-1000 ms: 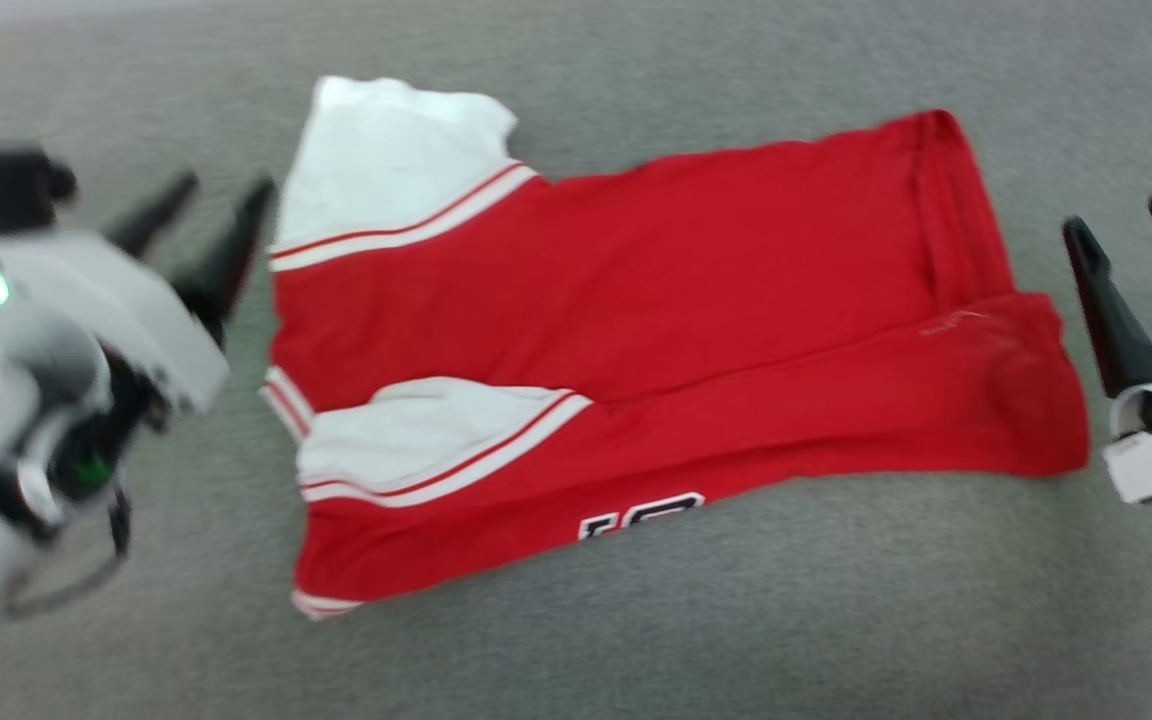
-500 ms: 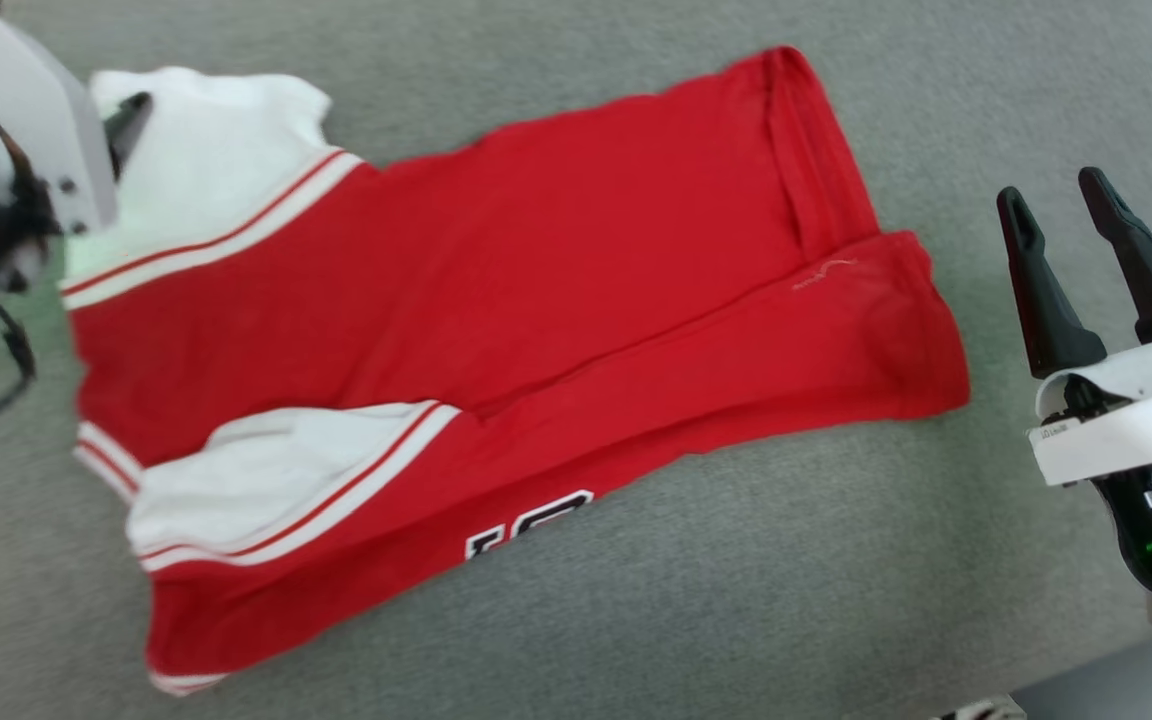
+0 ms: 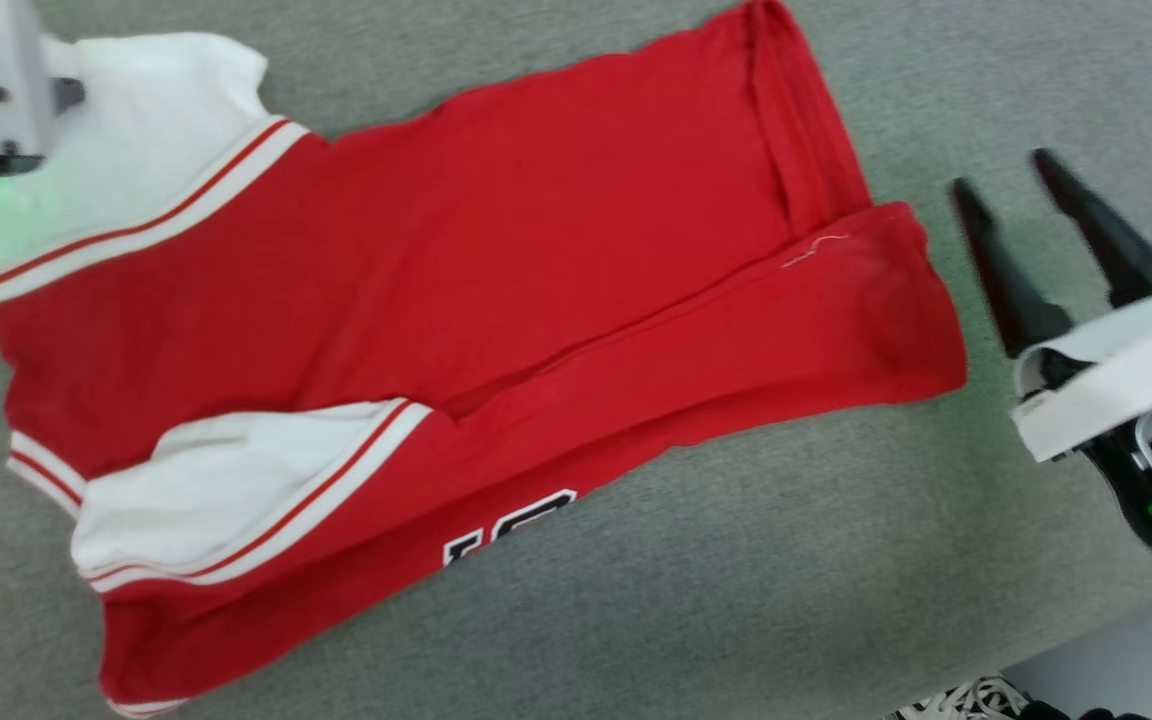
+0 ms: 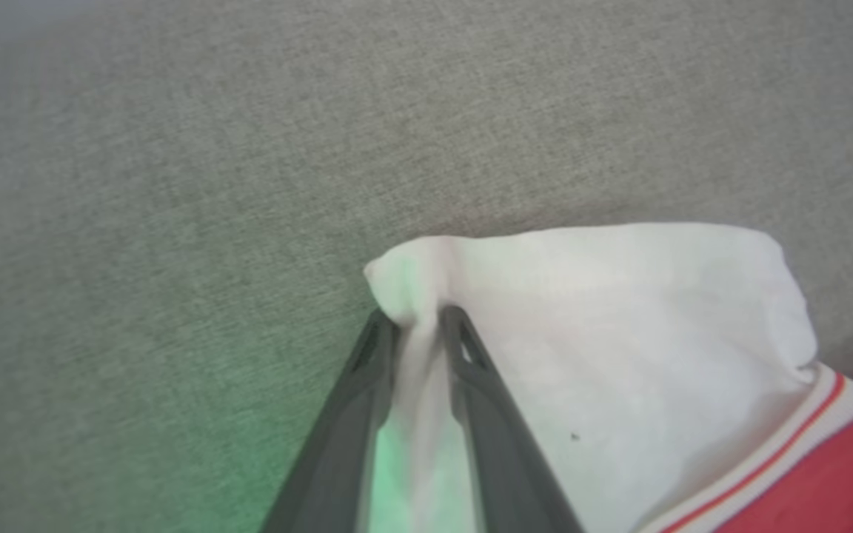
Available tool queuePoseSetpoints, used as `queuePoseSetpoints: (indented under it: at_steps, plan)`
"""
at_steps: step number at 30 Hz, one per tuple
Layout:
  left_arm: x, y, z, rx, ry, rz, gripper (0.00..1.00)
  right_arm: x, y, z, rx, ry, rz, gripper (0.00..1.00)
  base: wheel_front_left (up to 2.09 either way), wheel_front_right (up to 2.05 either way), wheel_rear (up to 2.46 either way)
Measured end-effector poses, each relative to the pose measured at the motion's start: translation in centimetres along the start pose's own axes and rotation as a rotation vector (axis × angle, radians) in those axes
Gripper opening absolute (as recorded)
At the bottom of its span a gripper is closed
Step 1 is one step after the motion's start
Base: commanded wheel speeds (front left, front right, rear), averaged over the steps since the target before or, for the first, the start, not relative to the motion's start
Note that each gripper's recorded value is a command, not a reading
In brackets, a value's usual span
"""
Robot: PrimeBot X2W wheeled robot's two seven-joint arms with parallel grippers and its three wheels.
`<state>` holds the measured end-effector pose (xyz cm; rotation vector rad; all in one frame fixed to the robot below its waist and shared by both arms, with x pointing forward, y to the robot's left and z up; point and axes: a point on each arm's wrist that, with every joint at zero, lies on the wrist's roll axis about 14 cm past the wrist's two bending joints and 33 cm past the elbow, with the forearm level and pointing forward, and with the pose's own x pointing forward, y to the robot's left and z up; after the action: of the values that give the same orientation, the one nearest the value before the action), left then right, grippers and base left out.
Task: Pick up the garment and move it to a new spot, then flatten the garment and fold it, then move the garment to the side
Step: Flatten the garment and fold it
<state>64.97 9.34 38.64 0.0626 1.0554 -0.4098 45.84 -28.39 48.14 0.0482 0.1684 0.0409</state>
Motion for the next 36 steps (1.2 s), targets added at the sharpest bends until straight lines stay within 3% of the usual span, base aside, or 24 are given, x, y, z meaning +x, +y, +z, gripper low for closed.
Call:
queuePoseSetpoints:
  at_steps: [3, 9, 16, 25, 28, 29, 36]
  plan:
    - [-0.1, -1.0, 0.0, 0.023, -0.016, -0.048, 0.00, 2.0, 1.9, -1.7, -0.049, 0.159, 0.099, 1.00, 0.00, 0.00, 0.00]
    - [-0.2, -1.6, 0.1, 0.035, -0.064, -0.088, 0.00, 7.4, 3.2, -0.9, -0.124, 0.286, 0.178, 1.00, 0.00, 0.00, 0.00]
    - [-0.4, -1.7, -0.2, 0.038, -0.107, -0.120, 0.00, 11.2, 3.2, -4.4, -0.174, 0.599, 0.178, 1.00, 0.00, 0.00, 0.00]
    - [-0.6, -0.8, -1.0, 0.025, -0.119, -0.129, 0.00, 14.2, 3.5, -6.6, -0.164, 0.756, 0.165, 1.00, 0.00, 0.00, 0.00]
    - [-0.6, -0.6, -1.2, 0.024, -0.125, -0.132, 0.00, 14.7, 3.9, -7.0, -0.160, 0.766, 0.176, 0.19, 0.00, 0.00, 0.00]
    - [-0.6, -0.6, -1.2, 0.022, -0.131, -0.134, 0.00, 14.8, 4.0, -7.1, -0.159, 0.766, 0.180, 0.00, 0.00, 0.00, 0.00]
    - [-2.2, -1.0, -0.5, 0.016, -0.237, -0.141, 0.00, 14.4, 4.7, -6.0, -0.162, 0.712, 0.213, 0.00, 0.00, 0.00, 0.00]
